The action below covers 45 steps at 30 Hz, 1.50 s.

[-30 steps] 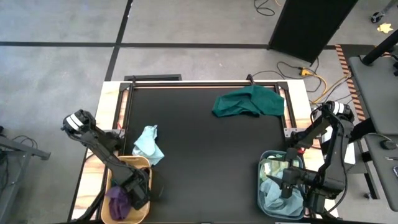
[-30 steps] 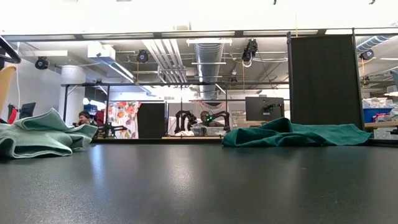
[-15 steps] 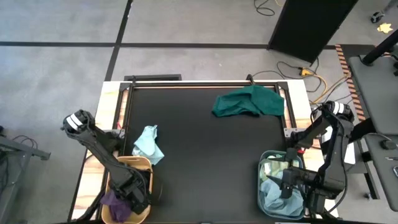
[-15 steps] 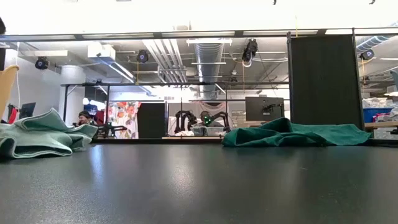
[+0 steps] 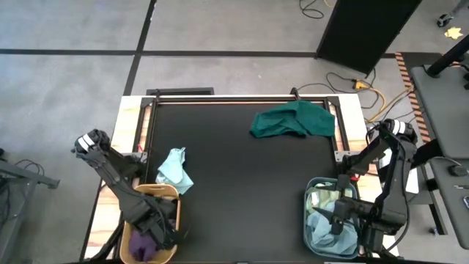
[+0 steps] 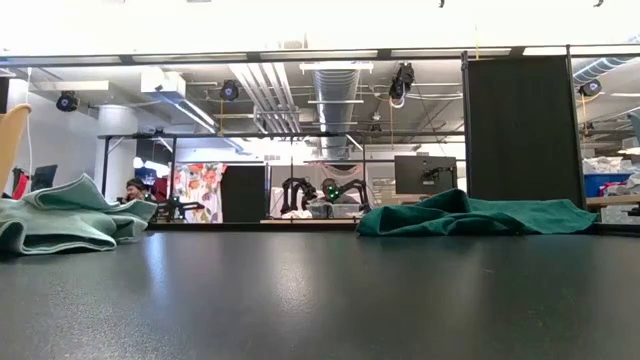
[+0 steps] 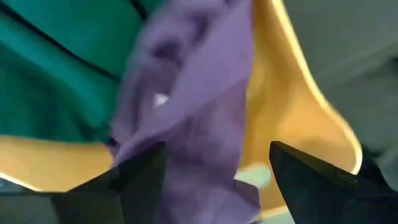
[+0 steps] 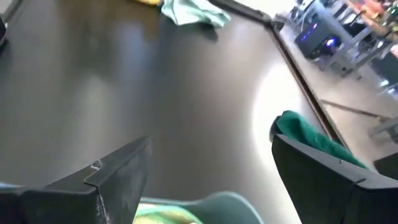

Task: Sort microfiber towel by color & place in baskets
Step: Put the violet microfiber towel into the yellow bin, then put the light blue microfiber towel into the blue bin

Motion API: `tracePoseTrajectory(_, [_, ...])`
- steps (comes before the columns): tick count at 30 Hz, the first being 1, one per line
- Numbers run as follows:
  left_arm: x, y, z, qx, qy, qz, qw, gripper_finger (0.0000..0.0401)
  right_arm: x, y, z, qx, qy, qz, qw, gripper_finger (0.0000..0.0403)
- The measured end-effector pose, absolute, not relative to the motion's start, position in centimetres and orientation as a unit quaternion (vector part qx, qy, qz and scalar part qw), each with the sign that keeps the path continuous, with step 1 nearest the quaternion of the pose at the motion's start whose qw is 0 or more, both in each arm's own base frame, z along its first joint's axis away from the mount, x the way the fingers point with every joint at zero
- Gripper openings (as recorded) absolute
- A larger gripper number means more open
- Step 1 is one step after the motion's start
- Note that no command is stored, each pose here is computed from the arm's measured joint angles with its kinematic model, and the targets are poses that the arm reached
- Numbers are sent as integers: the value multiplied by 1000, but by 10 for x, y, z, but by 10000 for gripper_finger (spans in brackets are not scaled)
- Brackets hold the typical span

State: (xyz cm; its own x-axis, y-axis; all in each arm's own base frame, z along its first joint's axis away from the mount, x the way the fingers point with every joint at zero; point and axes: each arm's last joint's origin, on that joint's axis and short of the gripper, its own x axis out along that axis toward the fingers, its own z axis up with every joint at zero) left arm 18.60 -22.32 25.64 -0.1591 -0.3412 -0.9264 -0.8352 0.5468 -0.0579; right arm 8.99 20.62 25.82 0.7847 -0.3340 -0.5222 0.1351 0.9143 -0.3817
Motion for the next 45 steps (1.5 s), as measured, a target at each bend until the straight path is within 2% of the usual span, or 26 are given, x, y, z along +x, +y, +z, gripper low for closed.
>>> tracePoseTrajectory(3, [184, -215, 269, -380, 685, 296, 546, 276, 90, 207, 260, -167, 294, -125, 933, 325])
tracePoseTrajectory(9, [169, -195, 294, -293, 666, 394, 561, 270, 90, 207, 260, -169, 294, -124, 933, 325])
tracePoseTrajectory(11, [172, -193, 295, -292, 632, 380, 609, 265, 90, 207, 260, -170, 294, -124, 933, 325])
tracePoseTrajectory(16, [189, -170, 292, -244, 466, 436, 731, 251, 91, 207, 260, -188, 290, -118, 931, 325])
tracePoseTrajectory(18, [200, -156, 289, -222, 428, 457, 747, 244, 91, 208, 262, -194, 290, -113, 930, 325])
tracePoseTrajectory(22, [223, -119, 279, -198, 439, 492, 725, 229, 92, 210, 266, -189, 291, -108, 932, 325])
tracePoseTrajectory(25, [241, -90, 268, -198, 473, 488, 706, 221, 92, 210, 266, -185, 294, -108, 931, 325])
tracePoseTrajectory(30, [259, -42, 239, -290, 562, 445, 635, 221, 89, 207, 254, -173, 342, -112, 917, 325])
tracePoseTrajectory(37, [244, 3, 204, -351, 628, 443, 536, 221, 88, 205, 248, -151, 352, -124, 916, 325])
tracePoseTrajectory(41, [233, 7, 184, -368, 648, 438, 502, 222, 88, 205, 248, -152, 353, -123, 915, 325])
tracePoseTrajectory(45, [224, 5, 162, -391, 654, 425, 488, 222, 88, 205, 248, -165, 353, -118, 913, 325])
